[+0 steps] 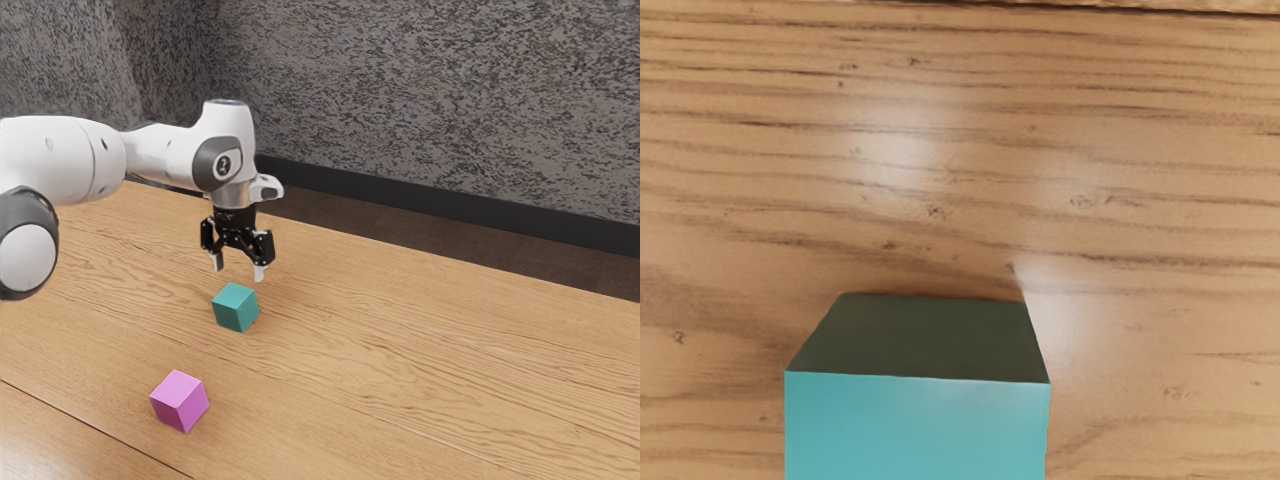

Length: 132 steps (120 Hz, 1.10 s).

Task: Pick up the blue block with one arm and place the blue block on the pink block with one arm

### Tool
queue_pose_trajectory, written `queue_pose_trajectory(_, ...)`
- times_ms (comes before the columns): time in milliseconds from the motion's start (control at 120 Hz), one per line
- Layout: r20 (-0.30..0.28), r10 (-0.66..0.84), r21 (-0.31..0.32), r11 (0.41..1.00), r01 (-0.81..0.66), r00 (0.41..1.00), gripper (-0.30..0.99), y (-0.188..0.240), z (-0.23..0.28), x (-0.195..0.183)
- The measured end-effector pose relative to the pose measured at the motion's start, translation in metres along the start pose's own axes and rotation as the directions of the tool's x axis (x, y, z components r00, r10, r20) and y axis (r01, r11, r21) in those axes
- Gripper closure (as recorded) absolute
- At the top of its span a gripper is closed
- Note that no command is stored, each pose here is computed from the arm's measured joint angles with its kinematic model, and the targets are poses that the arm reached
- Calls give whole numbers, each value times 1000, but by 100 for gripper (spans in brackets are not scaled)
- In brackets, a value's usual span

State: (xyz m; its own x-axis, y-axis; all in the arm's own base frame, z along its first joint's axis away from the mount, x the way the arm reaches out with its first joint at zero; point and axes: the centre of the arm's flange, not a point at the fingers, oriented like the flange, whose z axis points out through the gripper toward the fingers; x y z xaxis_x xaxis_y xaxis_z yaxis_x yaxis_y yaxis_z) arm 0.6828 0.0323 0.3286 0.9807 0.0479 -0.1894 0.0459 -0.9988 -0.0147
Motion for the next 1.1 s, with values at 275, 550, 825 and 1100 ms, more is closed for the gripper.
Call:
queue_pose_trajectory(275,-45,-5,-10,1000,5,999,0,-16,33,18)
queue_pose_trajectory(550,-9,6,-15,1000,-6,1000,0,-17,70,11)
queue_pose_trajectory(825,-23,57,21,998,-57,998,0,-13,77,11)
queue_pose_trajectory(1100,-36,98,38,995,-97,995,0,-8,73,12)
